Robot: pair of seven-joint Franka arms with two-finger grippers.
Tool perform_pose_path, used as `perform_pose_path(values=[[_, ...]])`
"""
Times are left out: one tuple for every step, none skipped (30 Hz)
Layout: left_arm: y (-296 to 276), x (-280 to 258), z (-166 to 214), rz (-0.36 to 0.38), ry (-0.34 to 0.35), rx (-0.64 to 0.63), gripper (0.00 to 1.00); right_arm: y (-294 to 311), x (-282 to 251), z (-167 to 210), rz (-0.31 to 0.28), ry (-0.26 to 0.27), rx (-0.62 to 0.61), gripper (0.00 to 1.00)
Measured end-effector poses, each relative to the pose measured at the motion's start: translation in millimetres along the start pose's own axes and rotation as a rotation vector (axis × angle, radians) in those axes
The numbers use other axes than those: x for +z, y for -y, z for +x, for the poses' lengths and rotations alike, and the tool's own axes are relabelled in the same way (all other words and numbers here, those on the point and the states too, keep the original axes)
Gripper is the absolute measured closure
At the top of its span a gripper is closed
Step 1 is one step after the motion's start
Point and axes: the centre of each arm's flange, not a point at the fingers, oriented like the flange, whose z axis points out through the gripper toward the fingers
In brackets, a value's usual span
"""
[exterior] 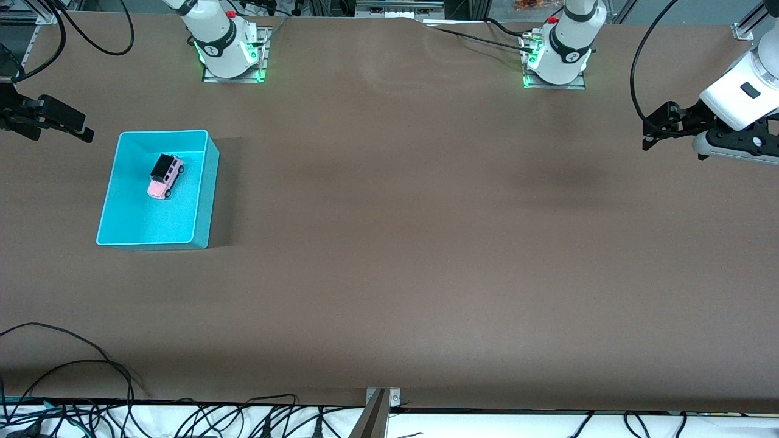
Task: Wind and store pink jeep toy
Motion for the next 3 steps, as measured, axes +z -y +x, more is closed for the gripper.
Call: perform_pose_path(values=[[0.0,0.0,0.0,0.0,0.0,0.0,0.0,0.0,0.0,0.0,0.0,0.0,0.0,0.0],[0.0,0.0,0.0,0.0,0.0,0.0,0.0,0.0,0.0,0.0,0.0,0.0,0.0,0.0],[0.0,0.0,0.0,0.0,0.0,0.0,0.0,0.0,0.0,0.0,0.0,0.0,0.0,0.0]])
